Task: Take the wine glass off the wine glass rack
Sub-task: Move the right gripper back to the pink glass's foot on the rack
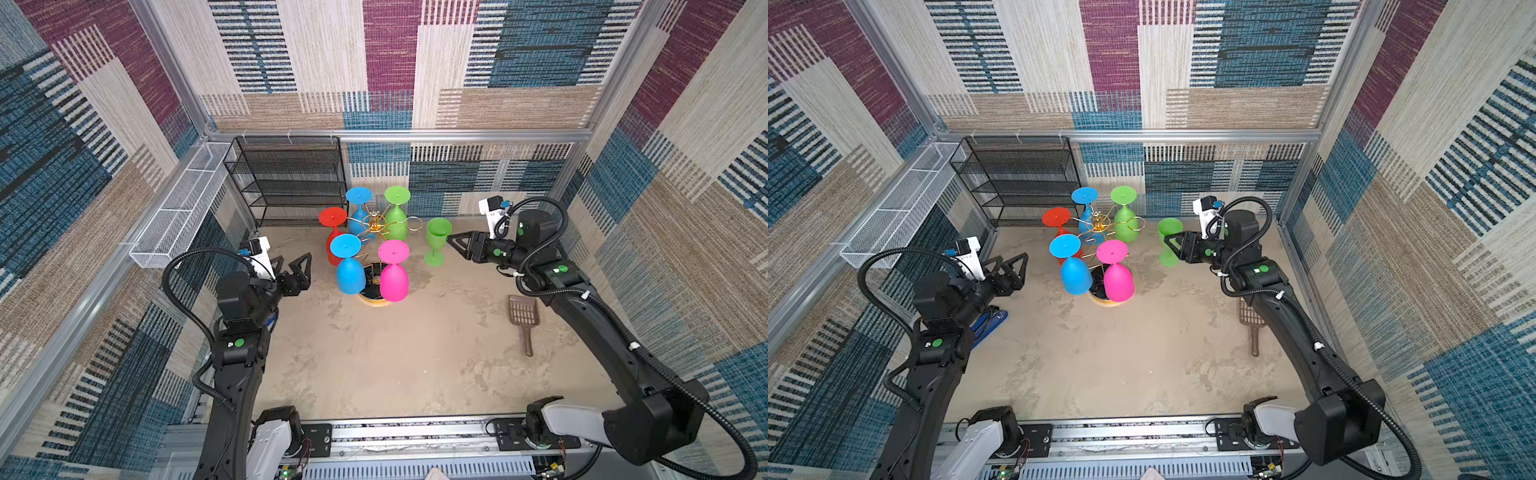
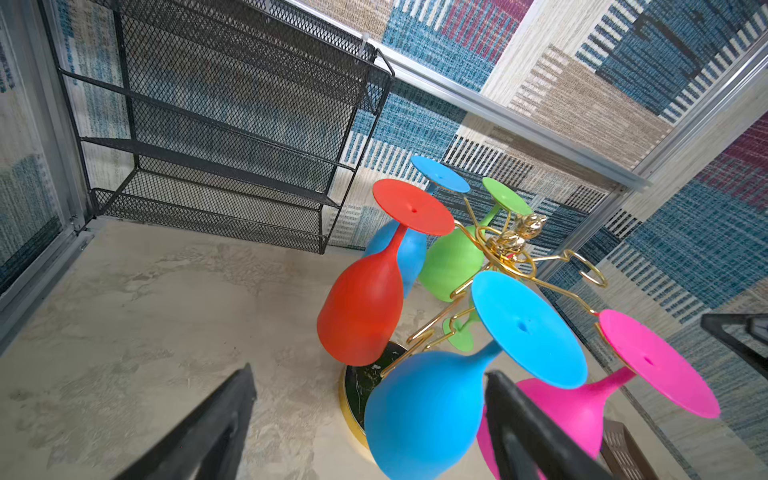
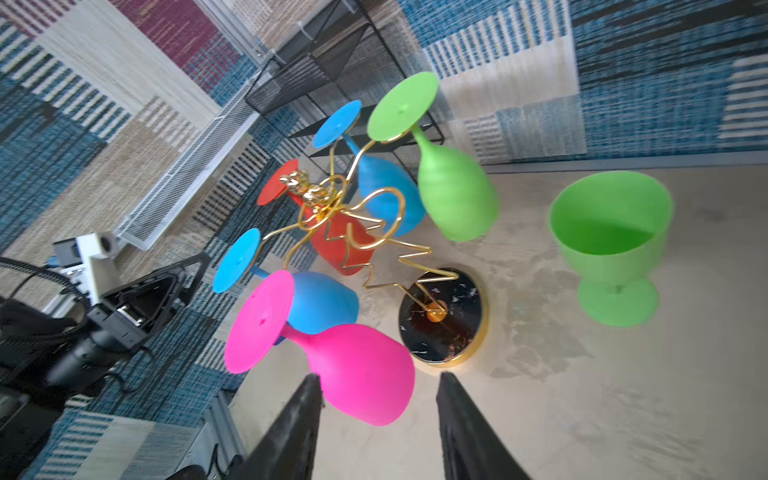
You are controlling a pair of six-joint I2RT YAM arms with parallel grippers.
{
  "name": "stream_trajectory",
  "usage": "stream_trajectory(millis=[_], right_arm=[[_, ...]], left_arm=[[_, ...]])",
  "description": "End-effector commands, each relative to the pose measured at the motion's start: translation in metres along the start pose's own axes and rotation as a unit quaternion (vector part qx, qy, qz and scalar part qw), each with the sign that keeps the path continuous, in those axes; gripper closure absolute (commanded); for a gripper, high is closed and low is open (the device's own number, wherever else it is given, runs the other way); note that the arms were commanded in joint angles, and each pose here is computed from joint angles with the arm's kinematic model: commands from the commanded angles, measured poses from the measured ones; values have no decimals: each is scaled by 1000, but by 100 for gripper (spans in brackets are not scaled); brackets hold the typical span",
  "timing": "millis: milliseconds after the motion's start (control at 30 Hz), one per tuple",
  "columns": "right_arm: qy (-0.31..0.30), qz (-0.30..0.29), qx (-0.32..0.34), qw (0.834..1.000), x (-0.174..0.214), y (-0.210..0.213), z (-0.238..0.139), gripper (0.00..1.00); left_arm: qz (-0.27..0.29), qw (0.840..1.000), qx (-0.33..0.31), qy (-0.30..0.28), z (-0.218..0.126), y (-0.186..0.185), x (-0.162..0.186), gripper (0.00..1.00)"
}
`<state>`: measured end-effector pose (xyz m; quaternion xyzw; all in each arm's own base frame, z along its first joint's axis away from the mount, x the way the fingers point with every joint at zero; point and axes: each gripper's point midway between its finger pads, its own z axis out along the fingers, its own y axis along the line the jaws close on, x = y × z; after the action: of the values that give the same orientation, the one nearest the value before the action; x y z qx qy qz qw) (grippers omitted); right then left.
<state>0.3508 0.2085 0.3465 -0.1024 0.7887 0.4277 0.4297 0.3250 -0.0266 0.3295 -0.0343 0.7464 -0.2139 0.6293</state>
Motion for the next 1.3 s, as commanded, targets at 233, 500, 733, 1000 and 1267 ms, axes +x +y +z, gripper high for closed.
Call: stream_trajectory(millis=[233,500,733,1000,1267], right_arm=[[17,23,-99,995,12,54,53,53],[26,51,-118,991,20,58,64,55],[42,58,-129,989,27,62,73,56],[53,68,-144,986,33,68,77,68],[57,76,-155,983,34,72,77,75]], left_arm=[[-4,1000,10,-18,-3,-4,-8,11],[-4,1000,13,-20,-4,-5,-8,11],[-5,1000,14,-20,-4,-5,-7,11],[-4,1000,15,-21,-5,-6,-8,11],[-4,1000,16,-22,-6,-7,-8,11]])
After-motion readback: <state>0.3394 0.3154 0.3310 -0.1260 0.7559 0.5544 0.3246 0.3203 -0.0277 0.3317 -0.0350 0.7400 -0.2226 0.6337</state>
